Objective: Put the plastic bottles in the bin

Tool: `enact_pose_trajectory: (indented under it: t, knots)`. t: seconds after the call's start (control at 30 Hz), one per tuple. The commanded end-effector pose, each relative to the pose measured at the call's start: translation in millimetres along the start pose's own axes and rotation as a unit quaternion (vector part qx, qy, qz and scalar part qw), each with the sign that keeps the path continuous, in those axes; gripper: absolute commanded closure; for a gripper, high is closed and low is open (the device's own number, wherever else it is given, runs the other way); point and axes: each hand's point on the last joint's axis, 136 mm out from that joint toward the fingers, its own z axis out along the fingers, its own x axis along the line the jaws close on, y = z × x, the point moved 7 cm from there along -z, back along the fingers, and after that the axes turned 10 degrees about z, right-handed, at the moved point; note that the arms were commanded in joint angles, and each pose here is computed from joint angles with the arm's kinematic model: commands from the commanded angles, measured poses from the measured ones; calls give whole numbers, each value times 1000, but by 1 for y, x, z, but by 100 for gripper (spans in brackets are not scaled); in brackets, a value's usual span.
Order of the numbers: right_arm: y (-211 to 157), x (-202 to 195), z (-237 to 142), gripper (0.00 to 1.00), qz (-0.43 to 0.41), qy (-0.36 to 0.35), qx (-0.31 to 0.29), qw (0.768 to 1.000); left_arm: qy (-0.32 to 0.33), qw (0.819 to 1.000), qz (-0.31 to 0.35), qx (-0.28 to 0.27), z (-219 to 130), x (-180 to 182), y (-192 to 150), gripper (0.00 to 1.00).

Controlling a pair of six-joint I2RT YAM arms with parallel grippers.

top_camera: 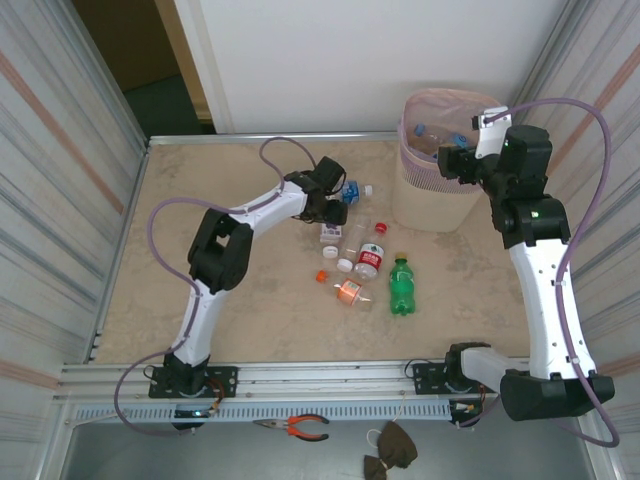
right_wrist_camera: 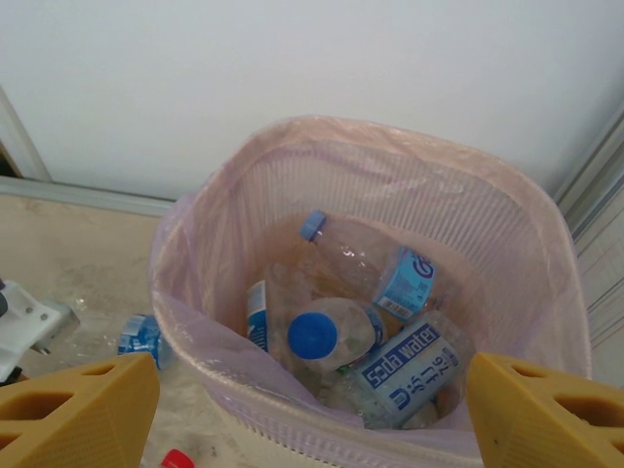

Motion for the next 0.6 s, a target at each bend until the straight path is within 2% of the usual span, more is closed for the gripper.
enact_pose_trajectory:
  t: [0.0,0.23,0.57]
  knots:
    - [10,5,-10,19,1,10,-17,1000,16,1000,-3,1,-15,9,-1,27]
    - [12,9,-12,19,0,14,-20,1000,-3,1000,-12,-8,-26,3,3,17]
    - [13,12,-11,19,-2,16,-18,1000,-22,1000,-17,-5,-22,-6,-1,13]
